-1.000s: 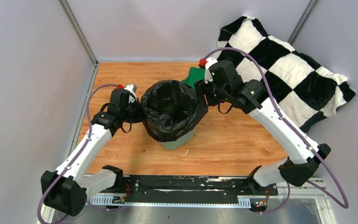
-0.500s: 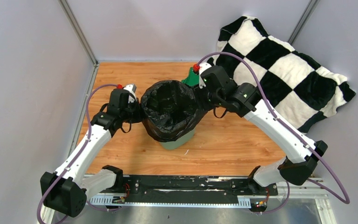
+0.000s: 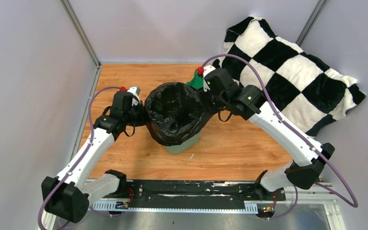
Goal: Put the trash bags into the trash bin
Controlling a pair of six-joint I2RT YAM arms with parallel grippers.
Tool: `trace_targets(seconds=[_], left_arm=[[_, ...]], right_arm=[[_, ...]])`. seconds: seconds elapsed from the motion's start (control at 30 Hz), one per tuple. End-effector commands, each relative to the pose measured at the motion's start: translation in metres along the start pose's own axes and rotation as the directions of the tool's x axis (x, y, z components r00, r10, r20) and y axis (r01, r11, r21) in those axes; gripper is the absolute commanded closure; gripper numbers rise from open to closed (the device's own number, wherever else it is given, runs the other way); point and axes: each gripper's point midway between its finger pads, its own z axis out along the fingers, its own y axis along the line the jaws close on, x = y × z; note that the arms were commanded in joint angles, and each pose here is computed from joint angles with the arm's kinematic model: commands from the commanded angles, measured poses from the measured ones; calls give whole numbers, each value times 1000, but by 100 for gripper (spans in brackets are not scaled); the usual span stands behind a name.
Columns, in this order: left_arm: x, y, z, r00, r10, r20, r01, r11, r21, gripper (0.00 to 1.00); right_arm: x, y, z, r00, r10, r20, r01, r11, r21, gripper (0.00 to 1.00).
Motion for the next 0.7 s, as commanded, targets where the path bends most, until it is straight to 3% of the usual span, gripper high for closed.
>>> trace_targets(seconds=[0.0,0.27,0.5,0.67], left_arm=[[-6,-6,-5,1000,14,19,-15,1000,21,99],[-6,-6,-5,1000,18,22,-18,1000,21,99],[-5,-4,-3,1000,22,15,-22,1000,14,99],[-4,-5,-2,1000,22,13,-22,1000,19,99]], right_arm=[[14,2,5,999,-5,-45,5,1000,12,67],[22,-13,-3,999,13,-40,-10,997,79,95],[42,-23,-4,998,53,-45,-47,990,130,98],[33,-13,-7,998,68,14,-69,996,58,96]])
